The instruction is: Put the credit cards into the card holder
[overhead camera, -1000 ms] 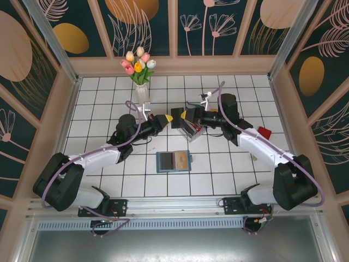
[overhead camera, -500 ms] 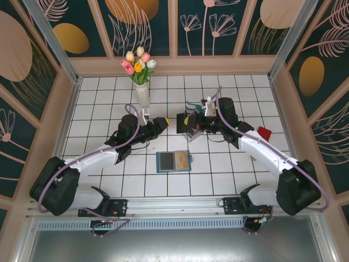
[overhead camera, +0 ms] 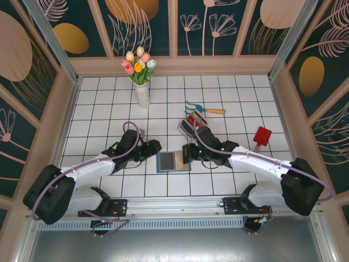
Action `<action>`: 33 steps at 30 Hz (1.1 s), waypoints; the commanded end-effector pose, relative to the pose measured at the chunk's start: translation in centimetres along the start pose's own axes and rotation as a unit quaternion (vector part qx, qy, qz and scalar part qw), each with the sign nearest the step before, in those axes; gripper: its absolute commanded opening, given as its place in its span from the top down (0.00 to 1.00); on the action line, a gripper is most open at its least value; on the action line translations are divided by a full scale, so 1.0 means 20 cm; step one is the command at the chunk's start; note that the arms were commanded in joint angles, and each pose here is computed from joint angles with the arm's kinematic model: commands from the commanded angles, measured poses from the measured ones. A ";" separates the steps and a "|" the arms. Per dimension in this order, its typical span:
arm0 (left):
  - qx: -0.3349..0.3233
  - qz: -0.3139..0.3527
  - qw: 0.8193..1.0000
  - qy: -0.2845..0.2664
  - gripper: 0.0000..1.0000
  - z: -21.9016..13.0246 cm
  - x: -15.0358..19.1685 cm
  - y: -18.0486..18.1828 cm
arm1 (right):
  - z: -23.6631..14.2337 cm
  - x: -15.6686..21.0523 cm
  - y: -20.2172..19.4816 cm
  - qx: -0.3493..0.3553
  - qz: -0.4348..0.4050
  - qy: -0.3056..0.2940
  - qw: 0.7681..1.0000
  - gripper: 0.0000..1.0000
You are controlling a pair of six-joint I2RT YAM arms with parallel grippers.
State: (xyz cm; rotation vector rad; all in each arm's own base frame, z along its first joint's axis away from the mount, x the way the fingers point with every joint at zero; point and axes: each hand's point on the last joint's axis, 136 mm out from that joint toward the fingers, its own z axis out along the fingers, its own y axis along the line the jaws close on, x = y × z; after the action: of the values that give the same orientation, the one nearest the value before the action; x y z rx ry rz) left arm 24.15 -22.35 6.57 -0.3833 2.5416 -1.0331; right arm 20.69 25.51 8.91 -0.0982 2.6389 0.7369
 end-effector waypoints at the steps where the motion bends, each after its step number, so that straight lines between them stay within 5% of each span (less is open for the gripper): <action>1: -0.024 0.022 0.999 0.013 0.33 0.03 0.05 0.03 | 0.01 -0.01 -0.06 0.020 0.015 -0.015 1.000 0.98; 33: -0.046 0.028 0.997 0.051 0.43 0.12 0.15 0.08 | 0.03 0.01 -0.15 0.062 -0.006 -0.005 0.998 0.98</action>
State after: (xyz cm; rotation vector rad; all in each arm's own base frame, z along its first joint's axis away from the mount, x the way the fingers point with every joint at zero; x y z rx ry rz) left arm 22.02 -23.13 2.68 -0.3294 2.6903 -0.9244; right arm 21.12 23.14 7.08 -0.0653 2.6603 0.5684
